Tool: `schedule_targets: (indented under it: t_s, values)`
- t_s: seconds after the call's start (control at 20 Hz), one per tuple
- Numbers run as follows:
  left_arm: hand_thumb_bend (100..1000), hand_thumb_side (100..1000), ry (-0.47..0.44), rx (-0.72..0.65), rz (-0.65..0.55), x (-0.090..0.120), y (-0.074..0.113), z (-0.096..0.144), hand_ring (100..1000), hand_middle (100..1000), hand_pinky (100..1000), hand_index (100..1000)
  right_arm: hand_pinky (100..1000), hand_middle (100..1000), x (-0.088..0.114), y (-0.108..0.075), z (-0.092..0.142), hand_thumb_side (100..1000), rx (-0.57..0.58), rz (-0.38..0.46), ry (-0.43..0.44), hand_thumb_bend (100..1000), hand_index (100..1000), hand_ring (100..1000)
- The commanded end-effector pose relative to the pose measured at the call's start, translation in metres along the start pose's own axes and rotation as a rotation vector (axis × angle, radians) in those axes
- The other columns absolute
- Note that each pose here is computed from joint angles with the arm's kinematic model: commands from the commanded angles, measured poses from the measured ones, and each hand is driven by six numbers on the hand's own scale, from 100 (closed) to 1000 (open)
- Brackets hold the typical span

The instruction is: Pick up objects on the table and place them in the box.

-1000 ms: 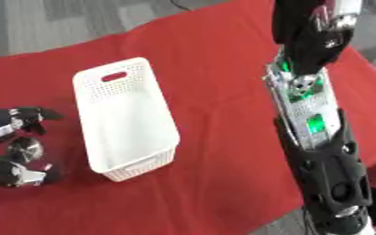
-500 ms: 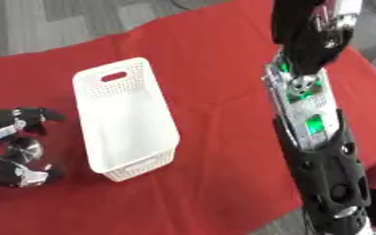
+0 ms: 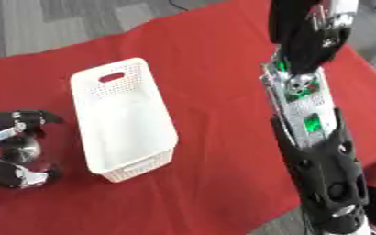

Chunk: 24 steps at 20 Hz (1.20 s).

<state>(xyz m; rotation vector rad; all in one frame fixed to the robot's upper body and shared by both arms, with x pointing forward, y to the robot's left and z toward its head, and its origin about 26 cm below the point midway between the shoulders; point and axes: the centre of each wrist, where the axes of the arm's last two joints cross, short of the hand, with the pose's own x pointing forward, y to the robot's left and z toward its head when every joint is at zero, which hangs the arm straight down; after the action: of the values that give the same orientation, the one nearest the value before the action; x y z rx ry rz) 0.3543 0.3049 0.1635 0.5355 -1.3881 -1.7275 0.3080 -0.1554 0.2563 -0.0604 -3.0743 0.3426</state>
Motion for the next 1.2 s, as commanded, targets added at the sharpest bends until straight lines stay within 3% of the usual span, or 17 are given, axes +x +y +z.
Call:
schedule_targets:
  t_s: [0.05,0.3,0.45,0.55,0.65,0.8,0.85,0.9,0.95,1.0,1.05,1.1,1.15,1.2]
  values:
    - [521,582,-0.001,0.025,-0.023,0.000,0.008,0.001,749,896,751,973,332,534,0.003,0.000,-0.007,1000,-0.005,-0.002,-0.033,100,641,453]
    - [524,586,-0.020,0.045,-0.018,0.002,0.010,-0.001,756,900,761,973,331,534,0.003,0.001,-0.007,1000,-0.006,-0.002,-0.033,100,641,453]
    - [477,562,-0.024,0.052,-0.016,0.003,0.011,-0.001,742,887,750,960,331,534,0.003,0.001,-0.007,1000,-0.006,-0.002,-0.033,100,641,453]
    - [254,464,-0.015,0.051,-0.015,0.003,0.011,-0.001,674,836,678,919,331,533,0.003,0.001,-0.007,1000,-0.007,-0.002,-0.033,100,641,453]
    - [123,412,-0.004,0.050,-0.010,0.003,0.010,-0.002,587,780,577,865,331,533,0.003,0.001,-0.007,1000,-0.007,-0.002,-0.034,100,641,453]
    - [100,384,0.008,0.050,0.003,0.003,0.007,-0.003,476,654,453,765,331,533,0.003,0.001,-0.008,1000,-0.008,-0.003,-0.034,100,641,453]
    - [100,381,0.012,0.051,0.009,0.002,0.005,-0.003,489,672,471,778,331,533,0.003,0.001,-0.008,1000,-0.008,-0.003,-0.035,100,641,453]
    - [100,453,0.015,0.051,0.019,0.002,0.004,-0.004,390,565,323,685,331,533,0.003,0.001,-0.008,1000,-0.009,-0.003,-0.035,100,641,453]
    - [100,478,0.019,0.052,0.033,0.002,0.002,-0.004,366,542,295,661,331,533,0.003,0.001,-0.008,1000,-0.009,-0.003,-0.035,100,641,453]
    - [100,466,0.022,0.050,0.050,0.001,0.000,-0.005,264,452,162,556,331,533,0.003,0.001,-0.008,1000,-0.009,-0.003,-0.035,100,641,453]
    - [100,482,0.024,0.046,0.066,0.001,-0.002,-0.005,194,380,100,490,331,533,0.003,0.001,-0.008,1000,-0.010,-0.003,-0.035,100,641,453]
    - [100,508,0.026,0.042,0.082,0.000,-0.003,-0.006,107,298,100,431,331,533,0.003,0.001,-0.008,1000,-0.010,-0.003,-0.035,100,641,453]
    - [100,493,0.026,0.043,0.093,0.001,-0.003,-0.006,161,349,100,468,331,533,0.003,0.001,-0.008,1000,-0.010,-0.002,-0.035,100,641,453]
    - [100,556,0.022,0.052,0.101,0.001,-0.003,-0.006,100,156,100,326,331,533,0.003,0.001,-0.008,1000,-0.010,-0.002,-0.035,100,641,453]
